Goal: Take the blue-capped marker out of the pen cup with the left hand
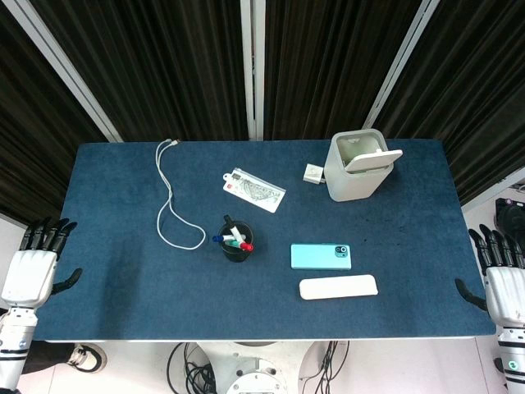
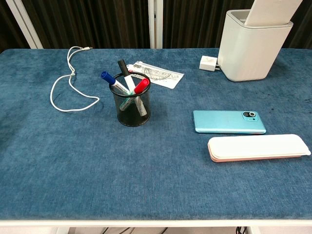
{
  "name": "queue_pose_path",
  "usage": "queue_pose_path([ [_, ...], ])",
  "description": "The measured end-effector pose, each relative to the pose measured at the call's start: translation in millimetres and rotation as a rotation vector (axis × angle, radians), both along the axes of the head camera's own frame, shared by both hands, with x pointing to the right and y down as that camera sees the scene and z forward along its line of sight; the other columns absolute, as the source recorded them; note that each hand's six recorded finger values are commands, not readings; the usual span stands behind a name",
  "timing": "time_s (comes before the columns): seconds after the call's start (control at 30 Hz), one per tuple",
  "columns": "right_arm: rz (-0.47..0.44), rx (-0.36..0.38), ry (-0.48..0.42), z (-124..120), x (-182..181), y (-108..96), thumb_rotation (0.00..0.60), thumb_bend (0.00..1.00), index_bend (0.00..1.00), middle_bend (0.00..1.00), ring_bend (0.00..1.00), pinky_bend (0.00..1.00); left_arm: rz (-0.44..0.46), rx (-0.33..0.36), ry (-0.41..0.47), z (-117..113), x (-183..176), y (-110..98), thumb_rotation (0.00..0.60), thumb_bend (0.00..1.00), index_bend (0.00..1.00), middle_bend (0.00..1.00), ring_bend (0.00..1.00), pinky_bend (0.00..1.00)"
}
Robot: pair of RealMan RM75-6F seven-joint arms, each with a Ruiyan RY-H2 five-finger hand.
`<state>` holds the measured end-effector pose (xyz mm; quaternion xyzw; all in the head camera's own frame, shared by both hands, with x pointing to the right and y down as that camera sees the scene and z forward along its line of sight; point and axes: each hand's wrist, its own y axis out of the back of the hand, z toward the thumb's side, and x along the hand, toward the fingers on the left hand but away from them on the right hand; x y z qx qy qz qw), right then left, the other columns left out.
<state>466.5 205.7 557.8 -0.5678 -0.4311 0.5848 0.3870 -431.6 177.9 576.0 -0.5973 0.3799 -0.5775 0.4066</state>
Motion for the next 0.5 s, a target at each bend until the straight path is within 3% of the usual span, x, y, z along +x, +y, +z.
queue_pose_path([
  [0.5,0.011,-0.007,0.005,1.7,4.6,2.0,0.6,0.18,0.0,0.0,0.0,0.0,0.011,-0.02,-0.001,2.6,3.1,-1.4,0.6,0.23,0.12,0.09,0.0,0.07],
])
